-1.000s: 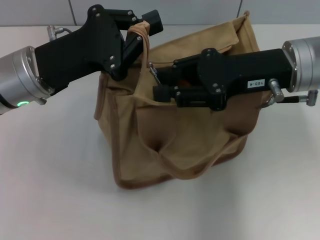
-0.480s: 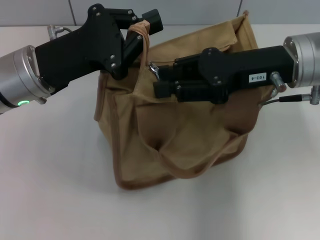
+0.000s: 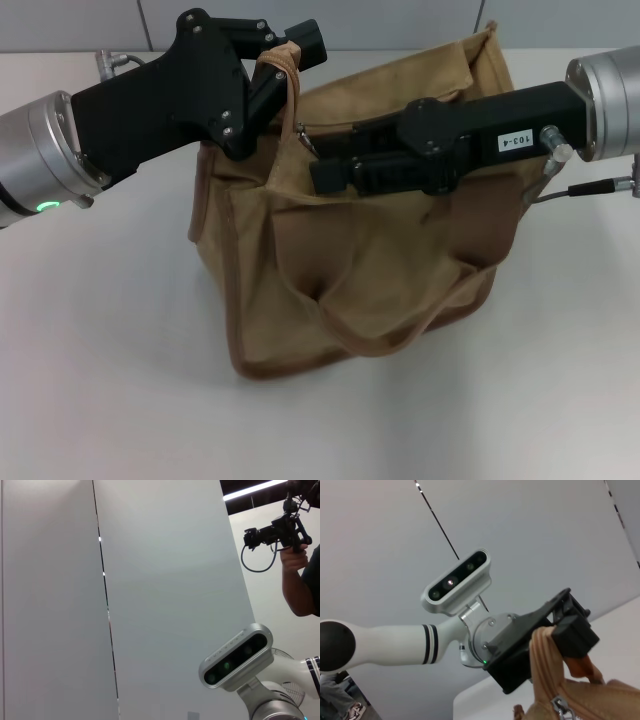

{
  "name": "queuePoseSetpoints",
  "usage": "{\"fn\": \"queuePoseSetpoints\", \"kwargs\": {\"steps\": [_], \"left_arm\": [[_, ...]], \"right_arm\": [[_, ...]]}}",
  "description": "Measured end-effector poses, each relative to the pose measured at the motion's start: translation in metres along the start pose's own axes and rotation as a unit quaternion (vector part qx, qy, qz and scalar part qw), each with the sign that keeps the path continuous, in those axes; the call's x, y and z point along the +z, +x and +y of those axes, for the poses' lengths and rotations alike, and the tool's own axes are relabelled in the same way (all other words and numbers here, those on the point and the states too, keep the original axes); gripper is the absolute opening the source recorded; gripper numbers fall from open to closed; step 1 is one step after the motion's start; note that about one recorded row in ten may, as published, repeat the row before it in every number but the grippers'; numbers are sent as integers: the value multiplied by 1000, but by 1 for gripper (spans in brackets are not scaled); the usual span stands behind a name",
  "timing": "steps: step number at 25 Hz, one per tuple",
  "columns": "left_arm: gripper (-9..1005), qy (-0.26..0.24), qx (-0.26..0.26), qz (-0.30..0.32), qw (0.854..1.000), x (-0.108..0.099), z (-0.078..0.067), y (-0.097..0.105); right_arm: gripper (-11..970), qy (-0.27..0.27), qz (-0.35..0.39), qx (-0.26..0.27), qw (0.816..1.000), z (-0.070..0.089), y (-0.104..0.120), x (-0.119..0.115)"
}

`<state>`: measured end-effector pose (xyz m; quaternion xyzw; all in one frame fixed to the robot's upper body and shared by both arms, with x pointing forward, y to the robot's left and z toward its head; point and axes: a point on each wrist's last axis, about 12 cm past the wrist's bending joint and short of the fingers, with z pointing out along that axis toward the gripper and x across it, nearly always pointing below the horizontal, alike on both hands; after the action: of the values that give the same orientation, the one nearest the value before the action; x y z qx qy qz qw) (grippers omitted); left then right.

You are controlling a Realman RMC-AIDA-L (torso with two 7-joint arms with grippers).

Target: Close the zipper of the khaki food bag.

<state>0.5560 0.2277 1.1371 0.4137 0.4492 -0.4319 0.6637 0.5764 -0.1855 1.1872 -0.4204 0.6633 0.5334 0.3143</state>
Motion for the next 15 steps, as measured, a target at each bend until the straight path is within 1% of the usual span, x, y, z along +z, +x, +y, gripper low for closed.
{"fn": "queuePoseSetpoints", "kwargs": {"steps": [5, 11, 15], "left_arm": [[1, 1, 0, 0, 1000, 0, 0, 0], [0, 2, 0, 1, 1000, 0, 0, 0], [0, 3, 0, 1, 1000, 1, 0, 0]], "right_arm": [[404, 8, 4, 4, 1000, -2, 0, 0], [195, 14, 4, 3, 1000, -4, 0, 4], [117, 15, 3, 2, 1000, -4, 0, 5]]}}
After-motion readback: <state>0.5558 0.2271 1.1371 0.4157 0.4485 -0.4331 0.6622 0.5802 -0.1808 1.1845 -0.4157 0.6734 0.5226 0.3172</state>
